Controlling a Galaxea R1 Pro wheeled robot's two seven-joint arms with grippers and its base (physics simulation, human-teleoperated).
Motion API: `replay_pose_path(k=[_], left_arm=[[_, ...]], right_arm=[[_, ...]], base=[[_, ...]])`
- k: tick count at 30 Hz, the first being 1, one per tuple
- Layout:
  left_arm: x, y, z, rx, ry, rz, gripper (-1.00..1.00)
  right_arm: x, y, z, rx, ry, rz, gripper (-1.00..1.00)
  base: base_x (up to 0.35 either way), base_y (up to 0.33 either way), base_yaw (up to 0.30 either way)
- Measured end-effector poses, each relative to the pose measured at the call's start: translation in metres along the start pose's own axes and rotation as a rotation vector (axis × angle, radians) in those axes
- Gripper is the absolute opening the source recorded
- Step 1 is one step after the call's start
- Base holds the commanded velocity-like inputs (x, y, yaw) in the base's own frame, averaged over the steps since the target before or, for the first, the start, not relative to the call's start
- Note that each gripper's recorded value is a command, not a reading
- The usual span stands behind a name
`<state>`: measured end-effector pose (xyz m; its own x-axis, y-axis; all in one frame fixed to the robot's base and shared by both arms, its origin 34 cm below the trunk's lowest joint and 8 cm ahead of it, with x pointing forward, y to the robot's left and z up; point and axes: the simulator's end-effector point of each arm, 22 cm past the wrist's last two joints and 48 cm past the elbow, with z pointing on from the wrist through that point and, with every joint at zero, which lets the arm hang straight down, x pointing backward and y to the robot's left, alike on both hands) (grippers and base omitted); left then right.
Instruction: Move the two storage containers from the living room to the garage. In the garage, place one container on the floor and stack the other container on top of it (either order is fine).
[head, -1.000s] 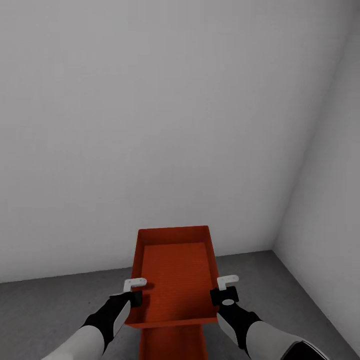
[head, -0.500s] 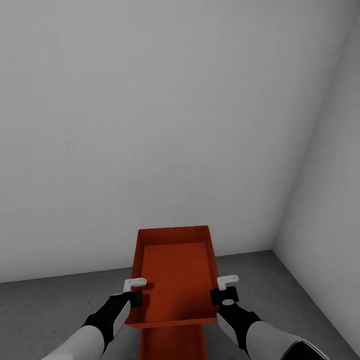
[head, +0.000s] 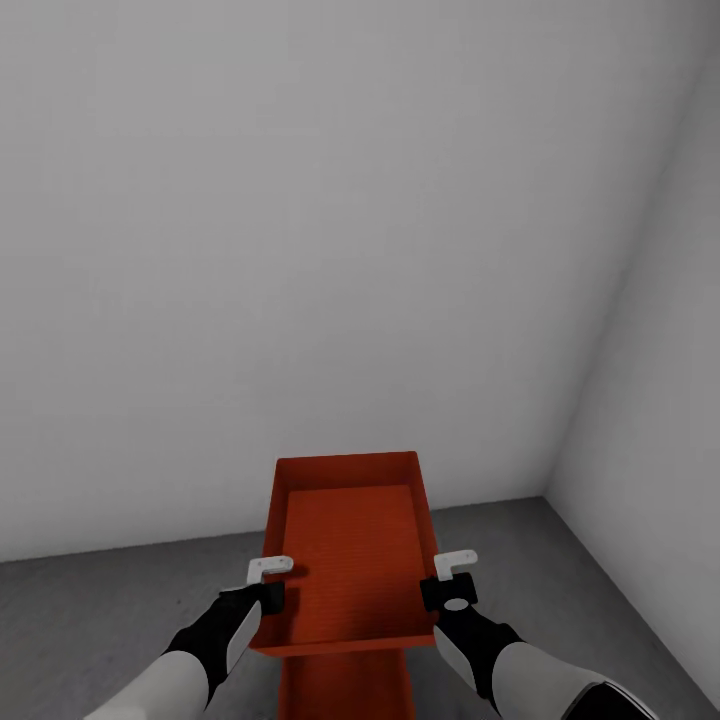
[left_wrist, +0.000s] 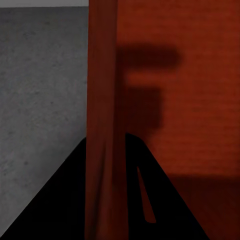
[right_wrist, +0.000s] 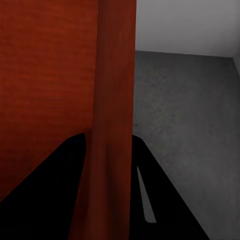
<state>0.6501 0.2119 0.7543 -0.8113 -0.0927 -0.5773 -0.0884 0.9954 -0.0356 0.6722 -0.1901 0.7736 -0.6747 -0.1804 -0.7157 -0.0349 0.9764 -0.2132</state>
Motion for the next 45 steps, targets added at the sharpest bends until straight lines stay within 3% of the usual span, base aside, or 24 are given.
replay_pose_path(k=[45], left_arm=[[0.034,0.003,0.021,-0.007,0.071,0.001,-1.00]], right_arm=[[0.037,0.009,0.015,-0.013,0.069,-0.008,-1.00]], base=[[0.000,0.000,0.000]])
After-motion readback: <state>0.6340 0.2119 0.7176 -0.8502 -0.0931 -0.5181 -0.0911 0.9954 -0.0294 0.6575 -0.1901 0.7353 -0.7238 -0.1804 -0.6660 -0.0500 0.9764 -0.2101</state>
